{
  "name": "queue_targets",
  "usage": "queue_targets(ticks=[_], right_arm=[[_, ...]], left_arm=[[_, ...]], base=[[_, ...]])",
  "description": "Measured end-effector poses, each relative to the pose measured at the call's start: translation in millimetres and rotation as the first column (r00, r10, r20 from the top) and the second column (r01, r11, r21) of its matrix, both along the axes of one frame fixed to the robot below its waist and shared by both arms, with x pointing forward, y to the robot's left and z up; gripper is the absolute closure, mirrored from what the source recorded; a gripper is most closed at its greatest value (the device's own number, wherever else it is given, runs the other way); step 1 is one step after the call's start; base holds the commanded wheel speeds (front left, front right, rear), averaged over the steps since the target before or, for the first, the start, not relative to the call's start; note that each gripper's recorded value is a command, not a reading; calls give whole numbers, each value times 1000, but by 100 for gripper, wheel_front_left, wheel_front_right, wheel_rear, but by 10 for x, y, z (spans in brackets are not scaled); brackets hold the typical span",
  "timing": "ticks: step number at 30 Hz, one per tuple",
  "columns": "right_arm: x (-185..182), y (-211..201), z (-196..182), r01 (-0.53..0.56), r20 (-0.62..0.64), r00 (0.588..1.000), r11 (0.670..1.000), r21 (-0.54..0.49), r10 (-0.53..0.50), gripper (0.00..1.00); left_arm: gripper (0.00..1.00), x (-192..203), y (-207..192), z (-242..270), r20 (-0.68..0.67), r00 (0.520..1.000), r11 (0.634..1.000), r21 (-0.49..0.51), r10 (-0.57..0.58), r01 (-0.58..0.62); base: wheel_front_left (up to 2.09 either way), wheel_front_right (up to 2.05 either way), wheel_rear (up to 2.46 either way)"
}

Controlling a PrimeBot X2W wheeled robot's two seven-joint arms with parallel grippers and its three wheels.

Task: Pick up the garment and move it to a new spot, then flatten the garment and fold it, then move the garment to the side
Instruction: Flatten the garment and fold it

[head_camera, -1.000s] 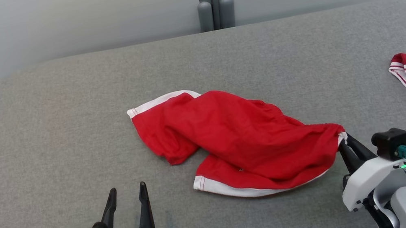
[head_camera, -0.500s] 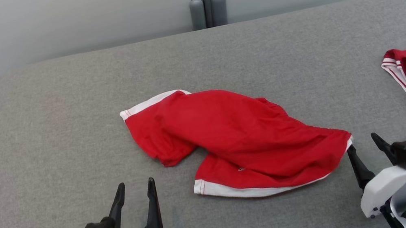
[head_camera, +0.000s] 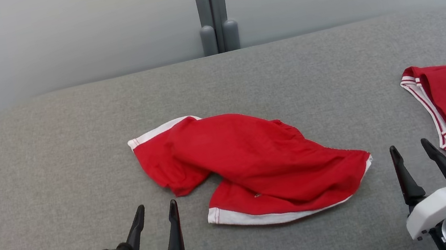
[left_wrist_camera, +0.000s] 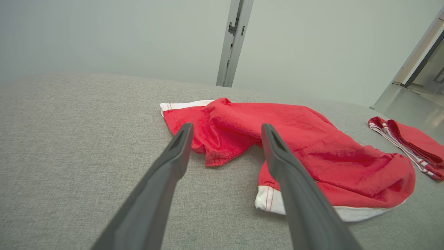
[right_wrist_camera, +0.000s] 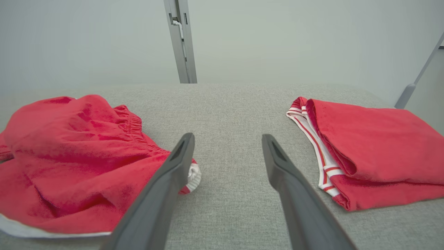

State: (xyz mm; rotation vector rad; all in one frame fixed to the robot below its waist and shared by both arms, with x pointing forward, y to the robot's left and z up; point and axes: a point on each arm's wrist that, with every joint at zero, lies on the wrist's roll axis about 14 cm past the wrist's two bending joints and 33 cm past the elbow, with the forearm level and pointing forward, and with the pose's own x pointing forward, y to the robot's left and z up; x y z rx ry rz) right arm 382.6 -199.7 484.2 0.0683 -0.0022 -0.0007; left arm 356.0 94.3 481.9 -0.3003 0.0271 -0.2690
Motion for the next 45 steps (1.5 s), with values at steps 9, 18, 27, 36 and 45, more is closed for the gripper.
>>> queue_targets(ticks=[9, 18, 27, 36, 45], right_arm=[[-29, 67, 283, -20, 92, 996, 1000, 16, 18, 0], [-63, 205, 241, -58, 83, 995, 997, 49, 54, 0], [-61, 202, 200, -56, 72, 996, 997, 56, 52, 0], [-80, 120, 122, -32, 47, 998, 998, 50, 29, 0], [-100, 9, 14, 1, 13, 1000, 999, 42, -2, 0]], left_arm=[[0, -78, 30, 75, 23, 1000, 1000, -8, 13, -13], [0, -121, 82, 57, 17, 999, 999, -15, 31, -31], [0, -151, -17, -121, -39, 999, 1000, -4, -4, 4], [0, -191, -472, -592, -200, 962, 979, 39, -186, 198], [0, -50, -681, -778, -284, 915, 953, 10, -288, 303]], base=[[0, 0, 0], [0, 0, 0], [0, 0, 0], [0, 0, 0], [0, 0, 0]])
